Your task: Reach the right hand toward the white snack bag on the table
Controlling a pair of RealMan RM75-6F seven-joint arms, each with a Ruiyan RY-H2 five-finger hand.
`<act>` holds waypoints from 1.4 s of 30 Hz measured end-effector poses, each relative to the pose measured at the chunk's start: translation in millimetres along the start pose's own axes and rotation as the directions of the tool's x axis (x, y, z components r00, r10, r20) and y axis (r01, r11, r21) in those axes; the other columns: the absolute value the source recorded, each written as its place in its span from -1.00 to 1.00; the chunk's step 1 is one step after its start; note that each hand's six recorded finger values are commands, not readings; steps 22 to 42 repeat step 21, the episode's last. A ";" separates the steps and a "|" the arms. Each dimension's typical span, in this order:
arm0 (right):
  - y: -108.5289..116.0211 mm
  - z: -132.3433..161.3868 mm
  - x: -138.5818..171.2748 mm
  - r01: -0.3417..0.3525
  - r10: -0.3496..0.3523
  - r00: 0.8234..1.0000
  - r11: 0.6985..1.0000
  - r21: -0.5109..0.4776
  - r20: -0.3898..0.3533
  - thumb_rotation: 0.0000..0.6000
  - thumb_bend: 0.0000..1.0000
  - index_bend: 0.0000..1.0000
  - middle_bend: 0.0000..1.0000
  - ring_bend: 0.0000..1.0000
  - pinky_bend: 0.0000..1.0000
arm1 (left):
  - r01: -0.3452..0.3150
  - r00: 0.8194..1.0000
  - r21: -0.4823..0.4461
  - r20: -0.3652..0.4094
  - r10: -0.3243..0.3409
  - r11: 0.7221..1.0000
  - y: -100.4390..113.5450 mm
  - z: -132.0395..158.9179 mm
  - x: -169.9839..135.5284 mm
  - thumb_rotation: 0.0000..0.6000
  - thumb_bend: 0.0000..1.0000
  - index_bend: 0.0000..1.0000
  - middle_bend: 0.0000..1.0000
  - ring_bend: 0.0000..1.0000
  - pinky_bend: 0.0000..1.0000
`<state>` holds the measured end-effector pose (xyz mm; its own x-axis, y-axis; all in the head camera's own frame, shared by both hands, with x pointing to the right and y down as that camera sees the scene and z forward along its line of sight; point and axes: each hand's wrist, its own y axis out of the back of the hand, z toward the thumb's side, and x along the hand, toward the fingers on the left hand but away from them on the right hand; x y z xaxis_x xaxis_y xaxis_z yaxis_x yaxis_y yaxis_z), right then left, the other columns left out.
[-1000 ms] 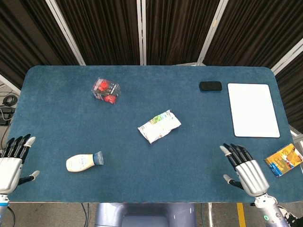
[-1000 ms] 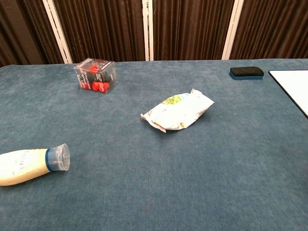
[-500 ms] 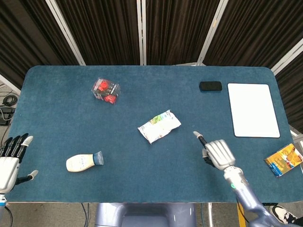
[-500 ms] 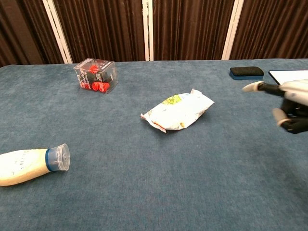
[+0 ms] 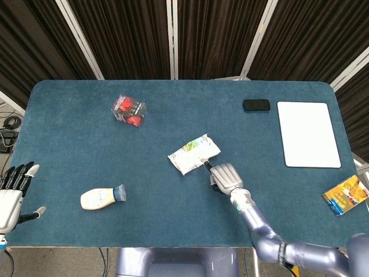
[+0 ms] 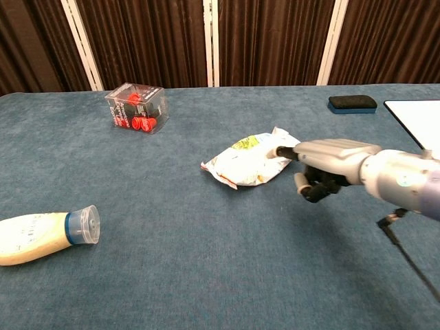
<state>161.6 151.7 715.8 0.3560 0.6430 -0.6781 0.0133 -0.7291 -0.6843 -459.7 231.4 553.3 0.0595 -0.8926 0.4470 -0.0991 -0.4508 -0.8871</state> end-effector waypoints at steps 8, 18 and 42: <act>0.0 10.5 -29.0 0.002 -0.002 1.000 1.000 -0.014 0.028 1.00 0.58 -1.00 0.93 0.99 0.79 | 0.018 1.000 -0.013 -0.012 -0.019 1.000 -2.2 -4.8 4.1 1.00 -0.75 -1.00 -1.00 -1.00 -1.00; -5.9 15.3 -34.1 -0.014 0.014 1.000 1.000 -0.017 0.027 1.00 0.58 -1.00 0.93 0.99 0.79 | 0.021 1.000 -0.016 -0.014 -0.022 1.000 -2.7 -5.4 5.7 1.00 -0.75 -1.00 -1.00 -1.00 -1.00; -6.8 16.9 -33.9 -0.016 0.016 1.000 1.000 -0.014 0.024 1.00 0.58 -1.00 0.93 0.99 0.79 | 0.020 1.000 -0.017 -0.016 -0.020 1.000 -2.3 -5.8 5.7 1.00 -0.75 -1.00 -1.00 -1.00 -1.00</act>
